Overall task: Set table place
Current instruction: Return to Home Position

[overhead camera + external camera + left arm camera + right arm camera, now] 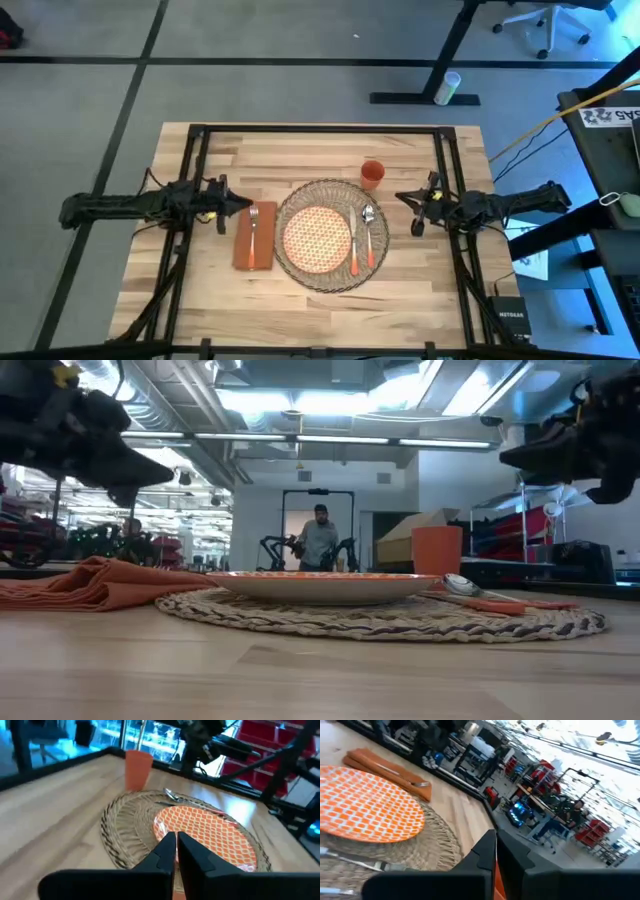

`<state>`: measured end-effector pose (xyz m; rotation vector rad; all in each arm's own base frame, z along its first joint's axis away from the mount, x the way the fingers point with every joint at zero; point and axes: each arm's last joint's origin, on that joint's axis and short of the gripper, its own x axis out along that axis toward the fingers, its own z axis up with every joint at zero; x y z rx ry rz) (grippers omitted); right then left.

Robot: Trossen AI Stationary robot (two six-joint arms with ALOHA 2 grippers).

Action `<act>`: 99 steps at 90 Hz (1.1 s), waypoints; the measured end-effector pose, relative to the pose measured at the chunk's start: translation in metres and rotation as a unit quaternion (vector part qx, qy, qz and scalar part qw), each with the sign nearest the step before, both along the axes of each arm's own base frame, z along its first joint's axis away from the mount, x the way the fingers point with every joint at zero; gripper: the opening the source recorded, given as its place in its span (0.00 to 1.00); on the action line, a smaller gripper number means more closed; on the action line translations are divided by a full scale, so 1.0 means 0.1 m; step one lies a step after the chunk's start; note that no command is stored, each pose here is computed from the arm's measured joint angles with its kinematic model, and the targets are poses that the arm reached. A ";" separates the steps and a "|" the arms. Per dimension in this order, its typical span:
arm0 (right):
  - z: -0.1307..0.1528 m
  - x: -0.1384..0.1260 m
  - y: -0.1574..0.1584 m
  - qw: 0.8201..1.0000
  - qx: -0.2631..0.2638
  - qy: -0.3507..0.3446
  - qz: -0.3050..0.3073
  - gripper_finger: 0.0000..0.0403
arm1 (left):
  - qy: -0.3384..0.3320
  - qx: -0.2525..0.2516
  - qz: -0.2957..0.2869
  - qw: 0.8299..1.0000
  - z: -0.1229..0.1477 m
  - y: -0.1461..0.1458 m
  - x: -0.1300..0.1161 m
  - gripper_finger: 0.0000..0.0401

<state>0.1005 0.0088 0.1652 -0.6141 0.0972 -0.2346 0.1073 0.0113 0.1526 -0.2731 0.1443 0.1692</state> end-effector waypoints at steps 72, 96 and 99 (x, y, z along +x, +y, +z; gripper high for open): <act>0.10 -0.05 -0.01 0.998 -0.026 -0.049 -0.008 0.00 | -0.081 0.062 -0.033 0.994 0.15 -0.06 -0.10 0.00; 0.07 -0.06 -0.03 0.998 -0.031 -0.033 -0.039 0.00 | -0.080 0.091 -0.028 0.992 0.16 -0.05 -0.10 0.00; 0.07 -0.06 -0.03 0.998 -0.031 -0.033 -0.042 0.00 | -0.079 0.091 -0.024 0.992 0.16 -0.05 -0.10 0.00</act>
